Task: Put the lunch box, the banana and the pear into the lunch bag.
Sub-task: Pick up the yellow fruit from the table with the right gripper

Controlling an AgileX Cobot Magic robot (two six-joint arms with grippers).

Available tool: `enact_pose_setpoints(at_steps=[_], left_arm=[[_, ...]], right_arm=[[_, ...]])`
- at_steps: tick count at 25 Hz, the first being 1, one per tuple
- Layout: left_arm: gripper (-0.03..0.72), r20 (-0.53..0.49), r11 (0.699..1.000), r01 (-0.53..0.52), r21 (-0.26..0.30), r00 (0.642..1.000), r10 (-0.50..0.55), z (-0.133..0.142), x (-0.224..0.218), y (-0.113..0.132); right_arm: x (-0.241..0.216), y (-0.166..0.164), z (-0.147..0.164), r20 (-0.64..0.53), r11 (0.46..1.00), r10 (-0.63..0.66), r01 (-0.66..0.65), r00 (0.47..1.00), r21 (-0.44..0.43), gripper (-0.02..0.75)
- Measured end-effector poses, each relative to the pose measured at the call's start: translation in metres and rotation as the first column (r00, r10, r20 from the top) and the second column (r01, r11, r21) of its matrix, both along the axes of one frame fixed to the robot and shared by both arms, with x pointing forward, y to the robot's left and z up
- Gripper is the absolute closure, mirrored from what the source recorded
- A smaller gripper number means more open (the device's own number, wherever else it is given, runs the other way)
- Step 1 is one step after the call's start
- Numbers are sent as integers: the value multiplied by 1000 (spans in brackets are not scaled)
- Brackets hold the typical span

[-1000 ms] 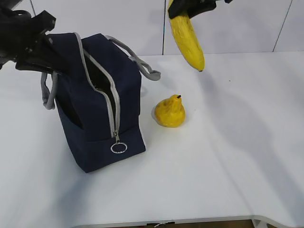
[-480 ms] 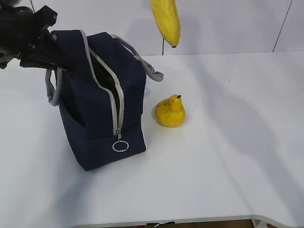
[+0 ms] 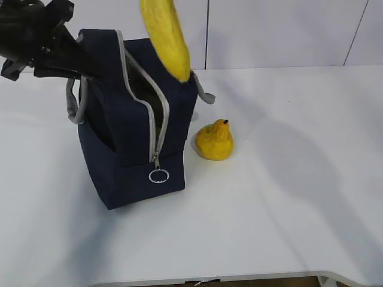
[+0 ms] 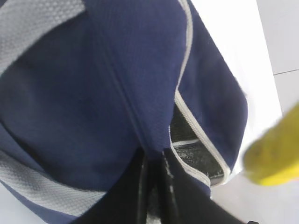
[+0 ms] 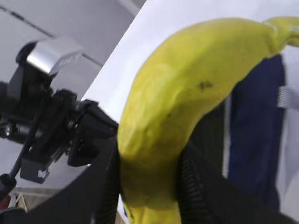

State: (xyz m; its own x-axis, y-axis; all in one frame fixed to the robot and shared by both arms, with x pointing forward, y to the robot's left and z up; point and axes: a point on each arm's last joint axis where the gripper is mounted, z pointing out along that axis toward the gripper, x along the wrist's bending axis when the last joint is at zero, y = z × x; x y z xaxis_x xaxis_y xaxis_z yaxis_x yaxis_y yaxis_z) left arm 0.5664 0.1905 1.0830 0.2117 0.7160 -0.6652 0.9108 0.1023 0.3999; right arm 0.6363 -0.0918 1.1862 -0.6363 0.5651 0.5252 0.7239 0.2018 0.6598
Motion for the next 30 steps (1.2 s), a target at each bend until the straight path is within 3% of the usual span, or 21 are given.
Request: enact_pose_setpoints(at_steps=[6, 19, 30], left_arm=[[690, 2, 1000, -1, -2, 1000, 1, 0, 0, 0], [690, 3, 1000, 0, -1, 1000, 0, 0, 0, 0], [690, 3, 1000, 0, -1, 1000, 0, 0, 0, 0]], right_arm=[[-5, 25, -14, -24, 998, 59, -59, 998, -12, 467], [32, 45, -74, -63, 1000, -1, 0, 998, -11, 467], [30, 46, -82, -29, 993, 96, -98, 995, -61, 467]])
